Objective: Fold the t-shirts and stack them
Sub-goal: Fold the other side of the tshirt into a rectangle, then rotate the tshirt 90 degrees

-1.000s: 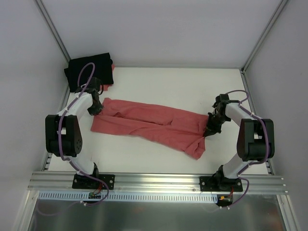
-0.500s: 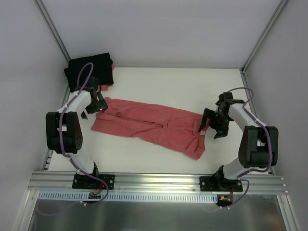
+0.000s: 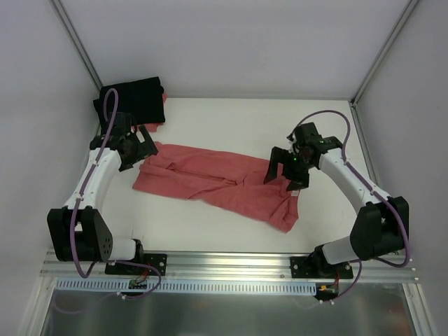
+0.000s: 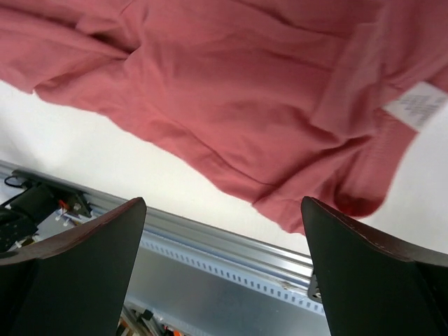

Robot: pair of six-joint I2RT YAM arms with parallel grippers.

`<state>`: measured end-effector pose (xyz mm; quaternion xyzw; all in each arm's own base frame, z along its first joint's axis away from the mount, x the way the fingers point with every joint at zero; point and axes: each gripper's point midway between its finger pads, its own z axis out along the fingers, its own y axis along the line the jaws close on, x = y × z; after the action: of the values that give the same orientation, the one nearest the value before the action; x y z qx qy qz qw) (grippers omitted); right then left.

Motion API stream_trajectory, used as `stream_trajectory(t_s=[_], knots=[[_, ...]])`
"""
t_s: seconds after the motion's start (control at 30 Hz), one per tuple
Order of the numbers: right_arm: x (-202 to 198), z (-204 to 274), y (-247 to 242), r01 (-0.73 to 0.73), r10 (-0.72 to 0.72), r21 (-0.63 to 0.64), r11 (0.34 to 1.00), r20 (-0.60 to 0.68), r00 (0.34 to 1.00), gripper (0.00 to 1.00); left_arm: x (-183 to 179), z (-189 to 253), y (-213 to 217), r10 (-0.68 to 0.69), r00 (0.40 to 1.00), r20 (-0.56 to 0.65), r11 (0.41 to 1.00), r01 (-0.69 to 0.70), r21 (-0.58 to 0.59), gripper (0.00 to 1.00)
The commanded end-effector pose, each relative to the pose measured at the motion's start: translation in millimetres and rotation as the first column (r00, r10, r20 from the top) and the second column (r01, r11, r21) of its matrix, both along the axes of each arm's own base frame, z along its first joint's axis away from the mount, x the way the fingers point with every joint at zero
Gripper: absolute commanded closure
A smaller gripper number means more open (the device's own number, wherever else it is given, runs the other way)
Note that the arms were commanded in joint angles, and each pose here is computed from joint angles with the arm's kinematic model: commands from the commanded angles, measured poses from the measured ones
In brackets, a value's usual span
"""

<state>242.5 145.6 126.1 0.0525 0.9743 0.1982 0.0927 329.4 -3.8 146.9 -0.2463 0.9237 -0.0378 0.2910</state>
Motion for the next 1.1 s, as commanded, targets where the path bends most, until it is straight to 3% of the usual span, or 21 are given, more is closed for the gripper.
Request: stream_trajectory(t_s=[0.0,0.17,0.67,0.9,1.07], knots=[[-0.2,9.7,29.5,-0.011,0.013,0.064,0.998,-0.023,1.0,0.0,-17.1,-4.2,-21.3,-0.077,0.997,-0.012,0.994,0.076,-0.083,0.01],[-16.1,-17.7,54.2,-0.071,0.076,0.06,0.996,-0.083,0.994,0.01,-21.9,6.2,-46.4,-0.118,0.99,0.072,0.969,0.131,-0.209,0.01],[-61.2,-125.3,41.6,-0.11,0.09,-0.043,0.993,-0.329,0.94,0.01,-26.7,31.0,-40.7,-0.101,0.994,0.039,0.976,0.107,-0.188,0.01],[-42.6,-135.7,12.0,-0.087,0.022,-0.181,0.98,-0.333,0.943,0.0,-31.9,46.6,-36.5,-0.082,0.996,0.033,0.981,0.086,-0.171,0.01],[-12.3,-130.5,-4.7,-0.032,-0.036,-0.21,0.977,-0.312,0.95,0.01,-37.1,54.5,-31.5,-0.076,0.997,0.029,0.987,0.079,-0.142,0.01]])
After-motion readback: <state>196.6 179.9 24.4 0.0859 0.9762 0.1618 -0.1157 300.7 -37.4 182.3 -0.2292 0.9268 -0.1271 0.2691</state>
